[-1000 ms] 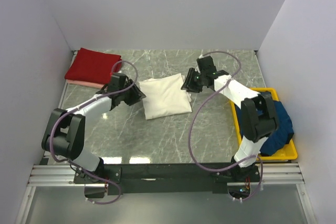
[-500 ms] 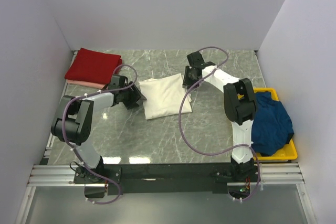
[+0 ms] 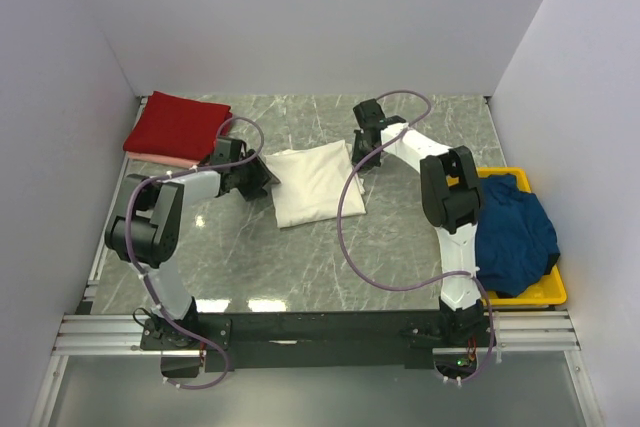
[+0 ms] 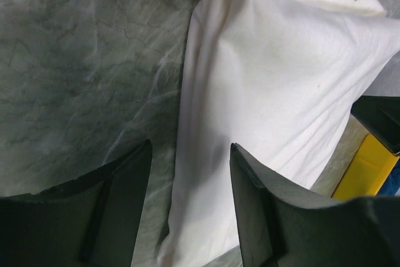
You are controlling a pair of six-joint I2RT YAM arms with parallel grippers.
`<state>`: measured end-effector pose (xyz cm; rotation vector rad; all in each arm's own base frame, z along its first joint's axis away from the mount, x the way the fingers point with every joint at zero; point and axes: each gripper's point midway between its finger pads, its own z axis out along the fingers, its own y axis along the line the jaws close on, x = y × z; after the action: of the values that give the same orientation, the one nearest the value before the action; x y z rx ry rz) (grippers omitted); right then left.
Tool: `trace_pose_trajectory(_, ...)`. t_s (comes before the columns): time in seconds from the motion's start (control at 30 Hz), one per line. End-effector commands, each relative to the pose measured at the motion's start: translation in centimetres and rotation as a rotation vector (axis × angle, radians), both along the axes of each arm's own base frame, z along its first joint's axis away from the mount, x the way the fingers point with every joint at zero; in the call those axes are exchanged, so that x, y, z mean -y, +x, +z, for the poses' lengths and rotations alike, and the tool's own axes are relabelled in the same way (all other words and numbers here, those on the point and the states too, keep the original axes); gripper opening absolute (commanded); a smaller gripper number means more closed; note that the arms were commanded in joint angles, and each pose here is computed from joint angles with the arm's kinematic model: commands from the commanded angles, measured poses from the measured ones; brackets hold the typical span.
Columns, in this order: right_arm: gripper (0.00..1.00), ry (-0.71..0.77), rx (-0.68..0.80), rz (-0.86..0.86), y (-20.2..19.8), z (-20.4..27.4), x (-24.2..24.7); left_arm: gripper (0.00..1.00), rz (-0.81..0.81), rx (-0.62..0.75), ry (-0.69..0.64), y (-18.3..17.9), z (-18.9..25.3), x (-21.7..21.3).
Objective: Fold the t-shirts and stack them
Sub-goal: Neatly place the folded tshirt to the corner
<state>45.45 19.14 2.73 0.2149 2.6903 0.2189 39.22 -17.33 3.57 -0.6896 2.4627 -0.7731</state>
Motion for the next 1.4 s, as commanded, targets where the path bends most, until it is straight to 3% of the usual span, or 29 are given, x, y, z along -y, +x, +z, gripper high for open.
trace_pose_trajectory(0.0,0.12,0.003,0.026,-0.015,0.4,0.9,0.3,0.59,0.052,-0.021,0.078,0.5,-1.5,-1.5)
trace_pose_trajectory(0.37,0.14,0.148,0.103,-0.035,-1.4,6.1,-0.9,0.49,0.058,-0.059,0.175,1.8,-3.6,-0.6)
trace_pose_trajectory(0.47,0.22,0.221,0.155,-0.042,-2.4,8.9,-1.2,0.45,0.037,-0.064,0.212,2.1,-4.0,0.5)
trace_pose_trajectory(0.53,0.32,0.271,0.201,-0.038,-3.2,11.6,-1.4,0.42,0.015,-0.075,0.241,1.9,-4.4,1.2)
trace_pose_trajectory(0.6,0.36,0.299,0.23,-0.034,-4.4,13.3,-1.1,0.22,-0.013,-0.064,0.25,2.5,-3.9,2.1)
trace_pose_trajectory(0.63,0.36,0.311,0.219,-0.02,-5.3,13.1,-1.2,0.07,-0.001,-0.064,0.326,2.7,-4.0,0.9)
trace_pose_trajectory(0.67,0.36,0.321,0.225,-0.012,-5.8,13.5,-1.3,0.01,-0.001,-0.036,0.348,3.8,-2.9,0.8)
trace_pose_trajectory(0.83,0.35,0.366,0.231,0.051,-9.6,14.7,-1.4,0.01,-0.037,0.016,0.608,7.3,0.5,-2.6)
trace_pose_trajectory(1.03,0.33,0.389,0.235,0.116,-13.8,14.5,-1.7,0.0,-0.04,0.127,0.899,12.7,8.5,-7.0)
trace_pose_trajectory(1.2,0.31,0.398,0.27,0.143,-15.3,15.4,-1.5,0.0,-0.044,0.124,1.182,14.7,11.4,-11.8)
trace_pose_trajectory(1.37,0.3,0.381,0.269,0.151,-15.9,15.3,-1.4,0.0,-0.028,0.125,1.252,15.9,13.3,-15.0)
